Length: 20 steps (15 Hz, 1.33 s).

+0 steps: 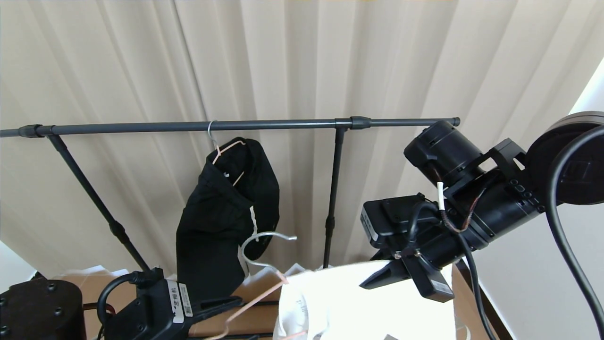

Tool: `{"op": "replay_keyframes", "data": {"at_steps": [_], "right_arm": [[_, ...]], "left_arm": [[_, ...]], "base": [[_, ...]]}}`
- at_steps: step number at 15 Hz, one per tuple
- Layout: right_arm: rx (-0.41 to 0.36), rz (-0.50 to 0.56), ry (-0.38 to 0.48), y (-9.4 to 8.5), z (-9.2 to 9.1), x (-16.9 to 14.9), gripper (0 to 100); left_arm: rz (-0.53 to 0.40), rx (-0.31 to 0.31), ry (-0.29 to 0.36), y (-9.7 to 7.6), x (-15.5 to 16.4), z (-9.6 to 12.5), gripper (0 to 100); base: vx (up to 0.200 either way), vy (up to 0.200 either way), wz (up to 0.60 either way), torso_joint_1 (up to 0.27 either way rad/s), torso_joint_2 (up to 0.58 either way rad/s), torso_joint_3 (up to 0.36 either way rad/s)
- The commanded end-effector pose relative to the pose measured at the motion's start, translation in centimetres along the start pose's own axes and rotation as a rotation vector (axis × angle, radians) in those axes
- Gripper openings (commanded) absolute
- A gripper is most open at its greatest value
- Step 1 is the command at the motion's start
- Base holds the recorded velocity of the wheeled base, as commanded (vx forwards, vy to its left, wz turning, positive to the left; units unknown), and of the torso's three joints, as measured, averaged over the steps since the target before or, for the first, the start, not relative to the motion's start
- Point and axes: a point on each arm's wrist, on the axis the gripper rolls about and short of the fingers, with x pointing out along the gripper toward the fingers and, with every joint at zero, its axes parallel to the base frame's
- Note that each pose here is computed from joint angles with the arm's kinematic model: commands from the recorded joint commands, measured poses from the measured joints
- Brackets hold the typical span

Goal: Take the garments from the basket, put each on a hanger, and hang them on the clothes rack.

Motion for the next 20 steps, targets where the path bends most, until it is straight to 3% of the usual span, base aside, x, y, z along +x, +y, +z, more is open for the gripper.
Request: {"op": "replay_keyframes", "data": {"at_steps": [1, 7, 10, 12, 16, 17, 18, 20], "right_arm": [[-0.002, -0.003, -0.003, 0.6, -0.2, -0.5, 0], [0.025, -0.055, 0.024, 0.8, -1.2, -1.8, 0], [0.028, -0.174, 0.019, 0.9, -1.8, -3.8, 0], [0.053, -0.279, -0.036, 1.1, -2.6, -4.2, 0], [0.042, -0.46, -0.071, 1.4, -5.1, -2.6, 0], [0.063, -0.506, -0.112, 1.7, -6.0, -1.5, 0], [0.068, -0.523, -0.125, 1.7, -6.2, -1.1, 0], [0.068, -0.605, -0.132, 2.0, -7.3, 0.0, 0]], "left_arm": [[0.001, -0.004, -0.006, 0.0, -0.1, 0.1, 100], [-0.015, -0.022, -0.047, 0.0, -0.6, 0.6, 100], [0.006, -0.152, -0.083, 0.8, -0.1, 1.8, 100], [0.114, -0.239, -0.095, 3.0, 0.4, 2.8, 100], [0.211, -0.36, 0.03, 4.8, 1.4, 3.5, 100], [0.219, -0.381, 0.114, 4.7, 2.1, 3.1, 100], [0.216, -0.382, 0.138, 4.6, 2.5, 2.8, 100], [0.267, -0.384, 0.269, 4.4, 5.0, 0.8, 100]], "base": [[0.0, 0.0, 0.0, 0.0, 0.0, 0.0], [0.0, 0.0, 0.0, 0.0, 0.0, 0.0], [0.0, 0.0, 0.0, 0.0, 0.0, 0.0], [0.0, 0.0, 0.0, 0.0, 0.0, 0.0], [0.0, 0.0, 0.0, 0.0, 0.0, 0.0], [0.0, 0.0, 0.0, 0.0, 0.0, 0.0], [0.0, 0.0, 0.0, 0.0, 0.0, 0.0], [0.0, 0.0, 0.0, 0.0, 0.0, 0.0]]}}
